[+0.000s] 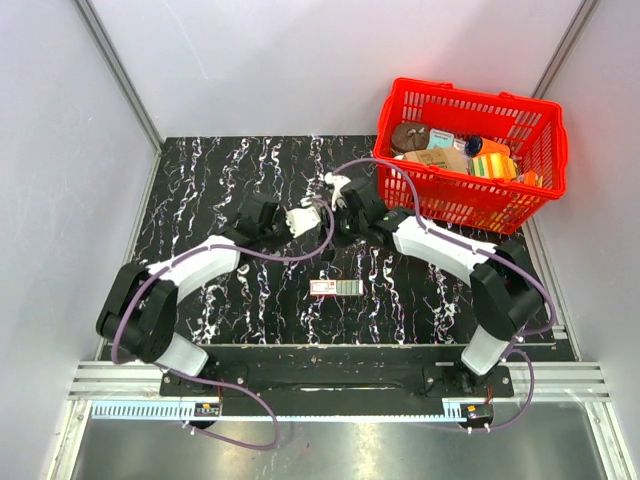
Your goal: Unload the staples from the stapler
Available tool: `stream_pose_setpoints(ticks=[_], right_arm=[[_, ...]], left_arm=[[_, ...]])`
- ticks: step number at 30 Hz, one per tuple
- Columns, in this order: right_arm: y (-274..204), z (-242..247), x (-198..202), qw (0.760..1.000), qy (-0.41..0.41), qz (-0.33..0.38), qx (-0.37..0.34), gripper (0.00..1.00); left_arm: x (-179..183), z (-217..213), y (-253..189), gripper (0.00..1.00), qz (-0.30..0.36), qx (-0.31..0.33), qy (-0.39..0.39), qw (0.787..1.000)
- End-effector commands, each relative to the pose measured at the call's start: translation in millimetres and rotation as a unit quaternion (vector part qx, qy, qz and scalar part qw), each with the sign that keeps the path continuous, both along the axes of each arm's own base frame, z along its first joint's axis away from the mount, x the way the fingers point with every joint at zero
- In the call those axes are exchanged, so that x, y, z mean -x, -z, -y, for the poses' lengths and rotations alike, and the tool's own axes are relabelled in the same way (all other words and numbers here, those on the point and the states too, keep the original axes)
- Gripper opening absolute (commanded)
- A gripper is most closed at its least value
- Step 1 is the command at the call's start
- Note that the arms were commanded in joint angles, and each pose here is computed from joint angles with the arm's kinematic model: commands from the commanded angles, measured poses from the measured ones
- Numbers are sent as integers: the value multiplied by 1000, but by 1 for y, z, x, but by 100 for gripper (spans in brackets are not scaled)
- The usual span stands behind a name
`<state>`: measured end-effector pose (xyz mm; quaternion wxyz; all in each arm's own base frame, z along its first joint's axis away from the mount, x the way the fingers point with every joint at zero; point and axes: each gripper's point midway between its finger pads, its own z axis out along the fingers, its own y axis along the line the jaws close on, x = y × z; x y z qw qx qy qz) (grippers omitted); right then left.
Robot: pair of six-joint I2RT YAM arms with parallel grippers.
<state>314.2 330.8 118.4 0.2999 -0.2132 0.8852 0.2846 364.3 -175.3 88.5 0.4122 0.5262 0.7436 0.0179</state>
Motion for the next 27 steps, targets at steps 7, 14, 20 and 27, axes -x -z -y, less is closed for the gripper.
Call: stream_pose_setpoints(ticks=[7, 14, 20, 27], right_arm=[[-101, 11, -85, 977, 168, 98, -88, 0], [-96, 12, -102, 976, 176, 113, -62, 0], [-72, 0, -132, 976, 176, 125, -28, 0], [-38, -15, -174, 970, 193, 148, 0, 0]], left_arm=[[70, 55, -44, 54, -150, 161, 66, 973], [16, -2, -105, 78, -108, 254, -64, 959], [27, -50, -126, 79, -107, 264, -114, 952], [75, -67, -113, 78, -197, 243, -118, 942]])
